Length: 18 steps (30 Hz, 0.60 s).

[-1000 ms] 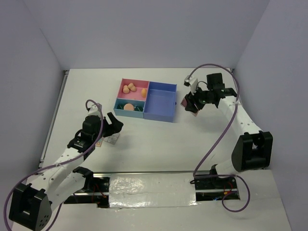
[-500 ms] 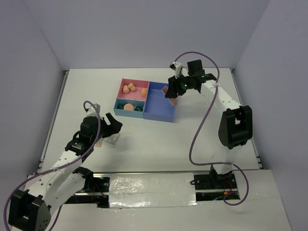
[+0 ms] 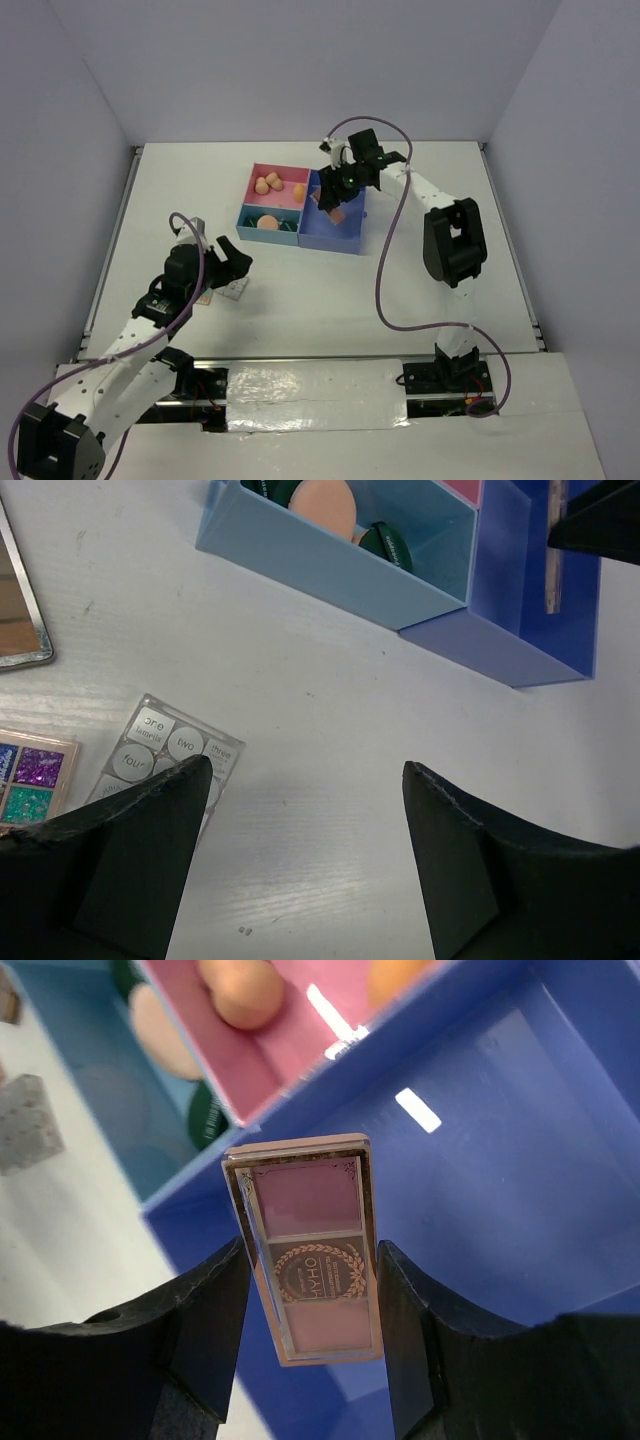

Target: Organize the makeup

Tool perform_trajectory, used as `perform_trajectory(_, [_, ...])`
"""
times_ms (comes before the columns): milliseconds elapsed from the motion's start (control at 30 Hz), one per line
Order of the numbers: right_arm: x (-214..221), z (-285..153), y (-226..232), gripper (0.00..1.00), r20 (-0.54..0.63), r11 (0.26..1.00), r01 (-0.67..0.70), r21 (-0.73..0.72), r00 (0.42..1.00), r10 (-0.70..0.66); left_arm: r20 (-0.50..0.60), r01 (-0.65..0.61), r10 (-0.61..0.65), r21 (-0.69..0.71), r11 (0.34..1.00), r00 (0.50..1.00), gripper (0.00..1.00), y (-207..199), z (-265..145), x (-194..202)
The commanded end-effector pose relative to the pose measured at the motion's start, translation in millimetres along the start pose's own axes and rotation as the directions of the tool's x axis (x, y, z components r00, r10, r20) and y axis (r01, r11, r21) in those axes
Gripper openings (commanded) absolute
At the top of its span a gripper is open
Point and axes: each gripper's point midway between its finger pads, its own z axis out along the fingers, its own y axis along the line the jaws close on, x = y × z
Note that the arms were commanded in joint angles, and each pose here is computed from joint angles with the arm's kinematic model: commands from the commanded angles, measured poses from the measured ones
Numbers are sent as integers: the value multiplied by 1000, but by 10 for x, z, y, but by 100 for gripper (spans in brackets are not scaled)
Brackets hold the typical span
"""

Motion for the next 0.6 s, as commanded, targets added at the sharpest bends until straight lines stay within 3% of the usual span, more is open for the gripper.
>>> perform_trajectory(0, [41, 39, -190, 44, -29, 997, 1, 71, 1000, 1, 17, 28, -28, -30, 999, 999, 90, 58, -9, -25])
perform_trajectory(67, [135, 59, -243, 53, -52, 996, 1, 85, 999, 4, 4, 47, -46, -54, 997, 999, 89, 105, 10, 20])
perform_trajectory(200, [209, 63, -244, 59, -63, 996, 5, 85, 998, 1, -33, 72, -76, -111, 991, 997, 88, 200, 59, 108])
perform_trajectory(333, [133, -60, -169, 74, -42, 996, 29, 83, 999, -26, -82, 84, -101, -190, 978, 991, 86, 311, 99, 200])
perform_trajectory(567, [-13, -365, -34, 88, 0, 991, 104, 80, 995, -104, -124, 66, -101, -255, 965, 987, 89, 373, 98, 211])
